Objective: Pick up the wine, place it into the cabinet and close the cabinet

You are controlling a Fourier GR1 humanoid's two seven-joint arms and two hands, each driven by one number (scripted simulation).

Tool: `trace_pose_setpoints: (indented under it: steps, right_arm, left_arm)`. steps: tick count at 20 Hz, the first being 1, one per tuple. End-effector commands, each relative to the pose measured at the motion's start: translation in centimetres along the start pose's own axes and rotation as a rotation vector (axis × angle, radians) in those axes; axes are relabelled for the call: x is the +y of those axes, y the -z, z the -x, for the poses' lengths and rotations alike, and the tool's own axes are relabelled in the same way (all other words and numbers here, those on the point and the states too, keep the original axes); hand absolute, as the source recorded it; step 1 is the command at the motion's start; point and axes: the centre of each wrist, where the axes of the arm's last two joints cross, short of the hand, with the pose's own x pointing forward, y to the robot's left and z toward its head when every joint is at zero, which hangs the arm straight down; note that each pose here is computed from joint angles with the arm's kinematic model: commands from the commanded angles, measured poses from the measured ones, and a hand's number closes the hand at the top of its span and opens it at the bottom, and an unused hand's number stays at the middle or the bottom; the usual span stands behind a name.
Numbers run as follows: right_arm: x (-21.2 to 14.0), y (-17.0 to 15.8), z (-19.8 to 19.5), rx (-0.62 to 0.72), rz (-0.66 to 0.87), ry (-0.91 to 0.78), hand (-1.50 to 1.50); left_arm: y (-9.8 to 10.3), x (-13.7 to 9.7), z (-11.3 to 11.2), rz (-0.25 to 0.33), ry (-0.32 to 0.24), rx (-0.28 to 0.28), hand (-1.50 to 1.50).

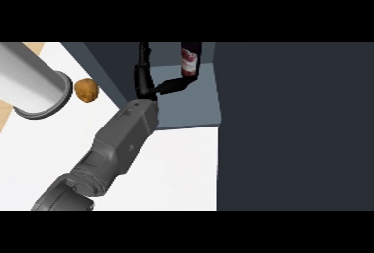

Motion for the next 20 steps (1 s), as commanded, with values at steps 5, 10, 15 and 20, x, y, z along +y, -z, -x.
trace_pose_setpoints:
  steps: [5,10,15,20]
  right_arm:
    - [1.0,-0.7,-1.5,-0.032,-0.029,0.020,-1.50]
    - [0.8,-0.7,-0.5,-0.028,-0.015,0.016,-1.50]
    - [0.7,0.0,-1.5,-0.052,-0.014,0.012,-1.50]
    - [1.3,-0.6,-0.9,-0.023,-0.023,0.024,-1.50]
  left_arm:
    - [-1.0,1.1,1.5,-0.022,0.011,0.007,-1.50]
    - [-1.4,2.4,2.6,0.038,-0.038,-0.002,-1.50]
    - [-1.8,1.7,2.5,0.075,-0.083,0.001,-1.50]
    - [-2.0,1.8,2.7,0.079,-0.073,0.003,-1.50]
